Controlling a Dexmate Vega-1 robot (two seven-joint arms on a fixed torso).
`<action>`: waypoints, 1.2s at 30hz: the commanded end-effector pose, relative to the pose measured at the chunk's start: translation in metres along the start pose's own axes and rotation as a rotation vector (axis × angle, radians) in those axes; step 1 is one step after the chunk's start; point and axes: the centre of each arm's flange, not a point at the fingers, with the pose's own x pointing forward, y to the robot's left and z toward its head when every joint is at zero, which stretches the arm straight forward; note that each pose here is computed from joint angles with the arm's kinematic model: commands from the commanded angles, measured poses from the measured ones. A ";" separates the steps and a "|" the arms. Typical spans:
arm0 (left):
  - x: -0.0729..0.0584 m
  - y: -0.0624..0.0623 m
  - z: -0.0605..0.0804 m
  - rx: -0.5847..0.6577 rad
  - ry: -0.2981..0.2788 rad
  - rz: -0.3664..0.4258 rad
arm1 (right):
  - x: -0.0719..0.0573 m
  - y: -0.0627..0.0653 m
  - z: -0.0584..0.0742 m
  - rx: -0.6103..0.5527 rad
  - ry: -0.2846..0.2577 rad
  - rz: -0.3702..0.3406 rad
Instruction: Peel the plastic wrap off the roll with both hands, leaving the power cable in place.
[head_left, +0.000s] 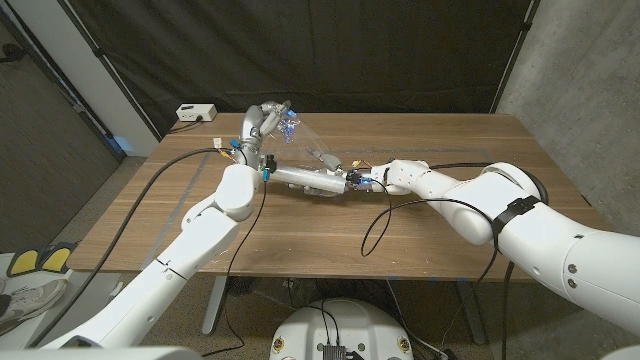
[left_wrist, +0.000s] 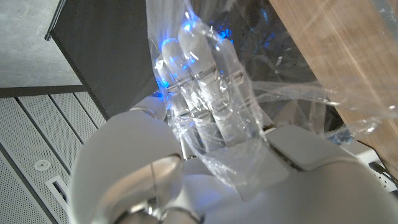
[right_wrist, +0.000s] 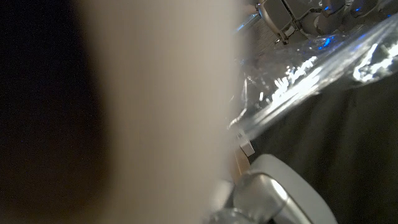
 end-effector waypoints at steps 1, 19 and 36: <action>0.004 0.008 0.009 -0.029 -0.052 0.044 | 0.005 -0.003 0.007 0.008 -0.014 -0.064; 0.010 0.012 0.024 -0.026 -0.087 0.068 | 0.007 -0.007 0.006 0.015 -0.043 -0.099; -0.007 0.019 0.071 0.585 0.499 0.109 | 0.009 -0.005 0.007 0.004 -0.057 -0.076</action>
